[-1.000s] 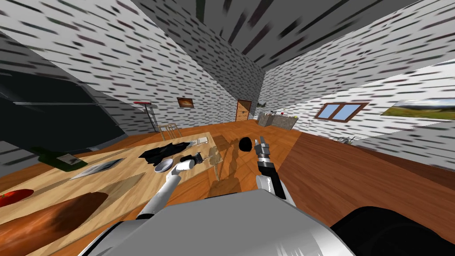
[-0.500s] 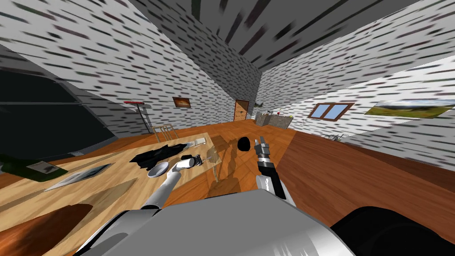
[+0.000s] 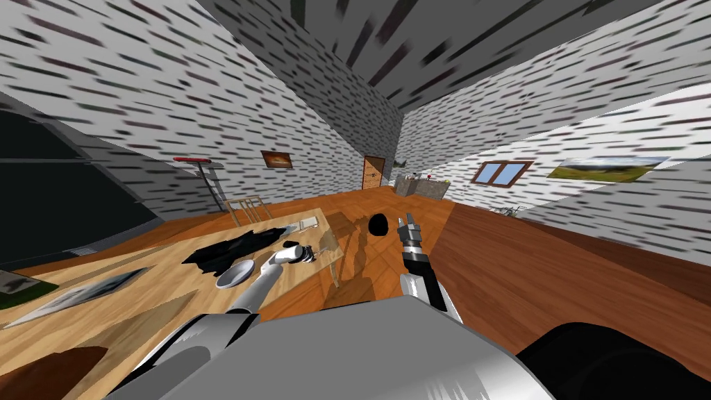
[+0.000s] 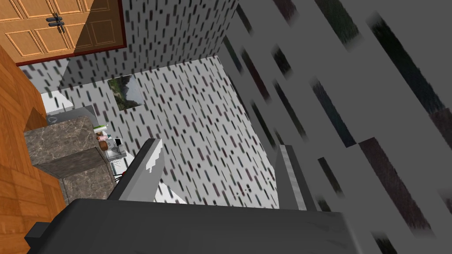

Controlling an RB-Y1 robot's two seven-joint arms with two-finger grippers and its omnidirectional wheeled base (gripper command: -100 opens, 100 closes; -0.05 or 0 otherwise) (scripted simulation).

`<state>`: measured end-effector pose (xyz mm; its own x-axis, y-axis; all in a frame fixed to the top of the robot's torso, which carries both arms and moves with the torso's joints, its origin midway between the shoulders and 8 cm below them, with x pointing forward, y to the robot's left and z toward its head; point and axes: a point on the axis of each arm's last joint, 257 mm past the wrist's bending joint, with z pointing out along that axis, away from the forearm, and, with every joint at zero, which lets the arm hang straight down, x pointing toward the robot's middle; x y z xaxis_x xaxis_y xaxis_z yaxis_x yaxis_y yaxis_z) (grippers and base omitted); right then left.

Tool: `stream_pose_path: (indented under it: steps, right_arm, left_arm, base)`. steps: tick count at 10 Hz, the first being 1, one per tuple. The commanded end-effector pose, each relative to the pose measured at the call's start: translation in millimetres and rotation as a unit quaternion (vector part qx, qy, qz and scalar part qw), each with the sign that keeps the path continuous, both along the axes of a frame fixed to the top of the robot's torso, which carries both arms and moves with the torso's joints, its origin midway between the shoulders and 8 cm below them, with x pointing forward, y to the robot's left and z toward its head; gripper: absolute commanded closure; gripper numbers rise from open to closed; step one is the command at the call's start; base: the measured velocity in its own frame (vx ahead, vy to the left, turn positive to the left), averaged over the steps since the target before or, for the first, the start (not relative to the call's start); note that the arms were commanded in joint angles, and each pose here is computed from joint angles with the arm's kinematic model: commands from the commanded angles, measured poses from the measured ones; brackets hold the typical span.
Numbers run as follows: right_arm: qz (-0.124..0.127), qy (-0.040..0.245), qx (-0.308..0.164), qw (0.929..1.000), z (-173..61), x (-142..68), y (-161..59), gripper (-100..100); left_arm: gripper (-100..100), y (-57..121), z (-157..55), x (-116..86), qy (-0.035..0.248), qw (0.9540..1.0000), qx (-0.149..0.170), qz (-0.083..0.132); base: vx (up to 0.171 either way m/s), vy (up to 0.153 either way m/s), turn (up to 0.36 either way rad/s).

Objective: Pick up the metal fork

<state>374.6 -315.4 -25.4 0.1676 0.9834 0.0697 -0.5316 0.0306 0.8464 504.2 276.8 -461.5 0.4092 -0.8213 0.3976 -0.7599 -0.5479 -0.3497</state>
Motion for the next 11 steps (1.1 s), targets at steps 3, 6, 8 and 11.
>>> stream_pose_path:
  steps: [3, 6, 8, 11]
  right_arm:
    - [0.0, 0.0, 0.0, 1.0, 0, 0, 0, 0]
    - [0.0, 0.0, 0.0, 1.0, 0, 0, 0, 0]
    - [0.0, 0.0, 0.0, 1.0, 0, 0, 0, 0]
    - [0.0, 0.0, 0.0, 1.0, 0, 0, 0, 0]
  left_arm:
    - [-100, 8.5, -15, -17, 0.05, 0.9987, -0.005, 0.007]
    - [-100, 23.6, -23, -36, 0.108, 0.994, -0.009, 0.019]
    - [-100, 33.6, -25, -45, 0.134, 0.9906, -0.011, 0.026]
    - [-100, 39.7, -24, -48, 0.144, 0.989, -0.011, 0.031]
  base:
    - [0.033, -0.005, -0.043]
    - [0.041, -0.004, -0.092]
    - [0.045, -0.008, -0.073]
    - [0.024, -0.006, -0.039]
